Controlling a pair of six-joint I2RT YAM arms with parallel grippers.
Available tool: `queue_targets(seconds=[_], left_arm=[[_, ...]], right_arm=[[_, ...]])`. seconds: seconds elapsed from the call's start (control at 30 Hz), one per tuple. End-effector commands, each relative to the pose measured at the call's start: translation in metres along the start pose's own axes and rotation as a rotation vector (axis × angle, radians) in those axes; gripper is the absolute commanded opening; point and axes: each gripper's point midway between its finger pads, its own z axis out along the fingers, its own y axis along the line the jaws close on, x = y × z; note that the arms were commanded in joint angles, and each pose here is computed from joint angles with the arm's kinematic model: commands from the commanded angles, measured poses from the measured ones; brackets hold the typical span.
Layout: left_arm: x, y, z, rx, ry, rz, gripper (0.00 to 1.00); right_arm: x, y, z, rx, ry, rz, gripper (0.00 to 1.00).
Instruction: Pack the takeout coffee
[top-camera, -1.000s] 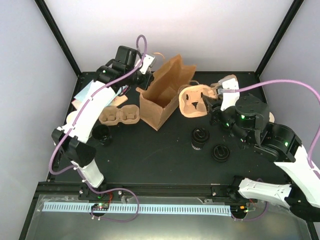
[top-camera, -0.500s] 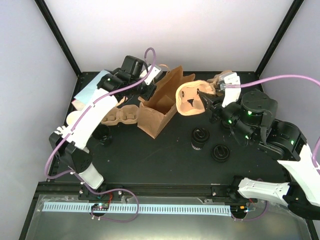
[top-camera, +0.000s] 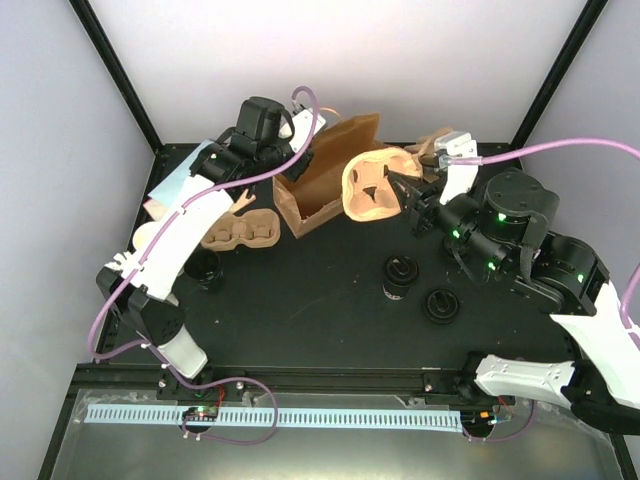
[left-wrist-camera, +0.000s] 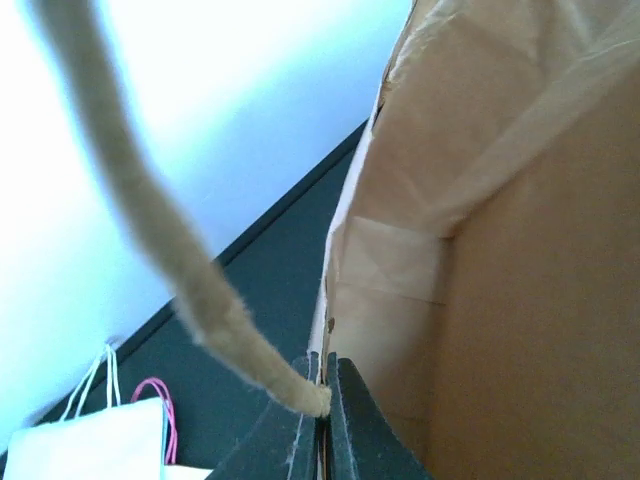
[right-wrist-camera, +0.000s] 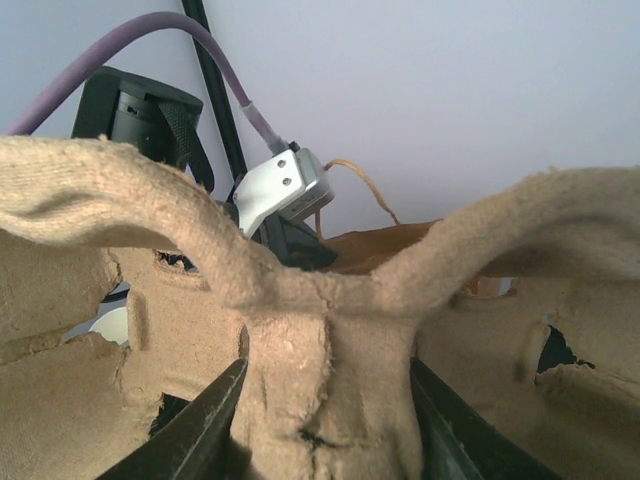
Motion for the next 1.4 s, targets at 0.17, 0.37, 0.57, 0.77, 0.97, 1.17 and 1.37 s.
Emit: queue_targets(seconds=[0.17,0.37,0.57,0.77,0.97,1.17,1.37], left_arm=[[0.013,-0.038,0.022,0.039,0.001,0.132,0.02],[0.034,-0.069,0.018,0.154,0.036,0.022,0.01],[0.040,-0.075,0.008,0.178,0.050,-0.062,0.02],[0.055,-0.078,0.004,0.182,0.071,-0.050,0.02],[0.051,-0.086,-0.007,0.227,0.035,-0.062,0.02],[0.040,-0.088,-0.020,0.252,-0.012,-0.070,0.02],[0.028,-0.094,-0.032,0.294,-0.077,-0.071,0.02]], right_arm=[[0.028,-0.002,0.005,-0.005,0.051,0.012,0.37],[0.065,-0.010,0.006,0.022,0.123,0.005,0.37],[0.081,-0.009,0.003,-0.007,0.150,0.007,0.37],[0.113,0.011,0.017,-0.109,0.247,-0.021,0.37],[0.132,0.038,0.038,-0.228,0.309,-0.026,0.37],[0.143,0.059,0.056,-0.325,0.328,-0.001,0.37],[0.156,0.062,0.065,-0.404,0.355,0.049,0.37]])
